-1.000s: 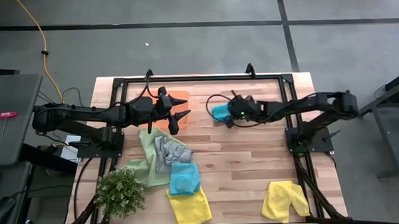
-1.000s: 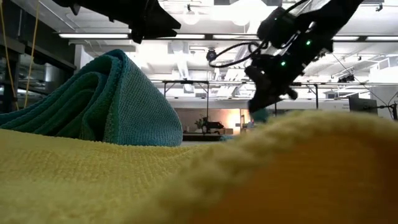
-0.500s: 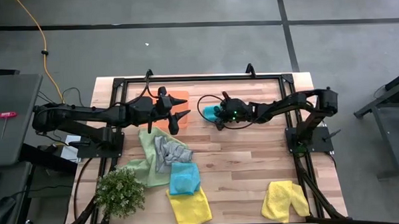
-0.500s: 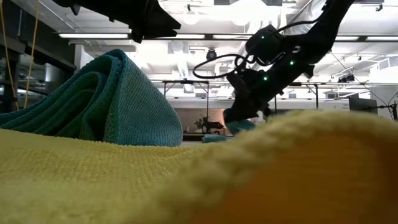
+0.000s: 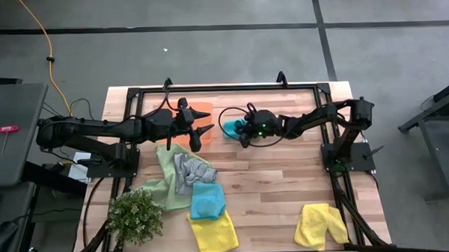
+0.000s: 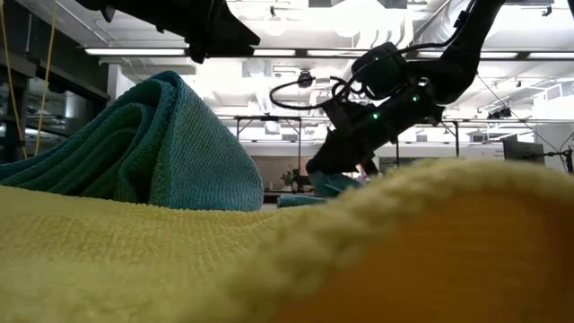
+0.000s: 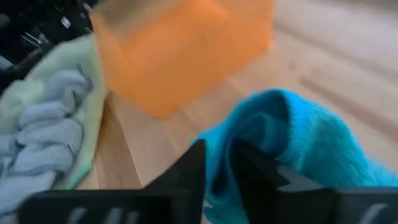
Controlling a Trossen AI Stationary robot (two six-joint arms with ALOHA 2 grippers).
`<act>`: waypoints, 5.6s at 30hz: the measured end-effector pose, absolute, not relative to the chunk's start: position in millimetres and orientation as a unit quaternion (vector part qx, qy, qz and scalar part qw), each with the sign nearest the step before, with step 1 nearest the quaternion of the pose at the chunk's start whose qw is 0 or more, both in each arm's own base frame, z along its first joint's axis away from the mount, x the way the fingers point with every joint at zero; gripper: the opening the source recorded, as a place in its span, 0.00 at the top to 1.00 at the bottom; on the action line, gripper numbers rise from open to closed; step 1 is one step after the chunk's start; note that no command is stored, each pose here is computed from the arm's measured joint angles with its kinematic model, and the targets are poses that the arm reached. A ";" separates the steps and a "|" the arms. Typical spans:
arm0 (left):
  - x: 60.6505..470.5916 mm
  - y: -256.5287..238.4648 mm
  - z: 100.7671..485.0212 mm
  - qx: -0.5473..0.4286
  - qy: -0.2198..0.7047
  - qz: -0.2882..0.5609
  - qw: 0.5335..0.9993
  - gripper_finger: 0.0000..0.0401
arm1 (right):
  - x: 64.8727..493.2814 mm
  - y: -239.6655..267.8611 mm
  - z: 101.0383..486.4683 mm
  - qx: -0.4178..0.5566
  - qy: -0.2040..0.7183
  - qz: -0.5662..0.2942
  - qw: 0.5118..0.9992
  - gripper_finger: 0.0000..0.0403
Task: Fold microfiber towels
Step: Fold the top blue microfiber cloth, then put the blue microfiber cloth into the orange bin
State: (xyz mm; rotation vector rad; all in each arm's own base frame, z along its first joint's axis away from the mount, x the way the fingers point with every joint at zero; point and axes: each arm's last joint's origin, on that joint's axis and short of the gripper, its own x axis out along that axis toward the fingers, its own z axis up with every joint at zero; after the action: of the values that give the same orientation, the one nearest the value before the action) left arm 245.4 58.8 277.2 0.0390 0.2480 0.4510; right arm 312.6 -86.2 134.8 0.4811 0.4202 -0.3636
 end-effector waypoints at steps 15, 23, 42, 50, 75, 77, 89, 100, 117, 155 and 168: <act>246.2 58.4 268.1 0.086 0.160 0.201 0.963 0.51 | 297.4 -95.8 160.2 0.074 0.151 -0.176 0.970 0.49; 238.0 82.0 229.4 0.090 0.075 0.161 0.980 0.51 | 224.7 -93.9 156.3 0.057 0.098 -0.249 0.962 0.49; 185.0 122.7 201.1 0.003 -0.006 0.176 0.984 0.51 | 208.9 -86.3 178.6 0.073 0.049 -0.182 0.979 0.49; 192.9 113.0 203.4 0.009 -0.007 0.152 0.988 0.51 | 215.4 -78.0 182.7 0.038 0.054 -0.158 0.985 0.49; 321.1 111.2 181.6 0.037 0.262 0.178 0.948 0.51 | 215.7 -74.8 177.1 0.018 0.087 -0.149 0.985 0.49; 331.7 114.8 177.3 0.031 0.266 0.180 0.946 0.51 | 215.5 -74.7 176.1 0.019 0.091 -0.149 0.984 0.49; 356.0 124.4 160.2 0.012 0.277 0.207 0.938 0.51 | 215.5 -75.0 176.1 0.027 0.090 -0.155 0.983 0.49; 359.5 131.2 163.4 -0.005 0.225 0.288 0.931 0.51 | 215.4 -75.0 176.1 0.030 0.089 -0.156 0.983 0.49; 390.8 144.8 114.5 -0.012 0.311 0.264 0.913 0.94 | 215.7 -75.1 177.9 0.038 0.078 -0.157 0.984 0.49; 385.2 141.8 143.9 0.018 0.323 0.247 0.913 0.50 | 215.7 -75.0 178.1 0.037 0.077 -0.156 0.984 0.49; 326.6 117.8 221.5 0.034 0.163 0.236 0.957 0.45 | 215.3 -75.0 175.8 0.039 0.089 -0.157 0.983 0.49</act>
State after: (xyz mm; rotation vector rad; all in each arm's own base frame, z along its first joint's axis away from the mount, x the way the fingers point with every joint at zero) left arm 326.6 117.8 221.5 0.0680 0.3311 0.4778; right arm 215.3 -75.0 175.8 0.0787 0.1788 -0.3153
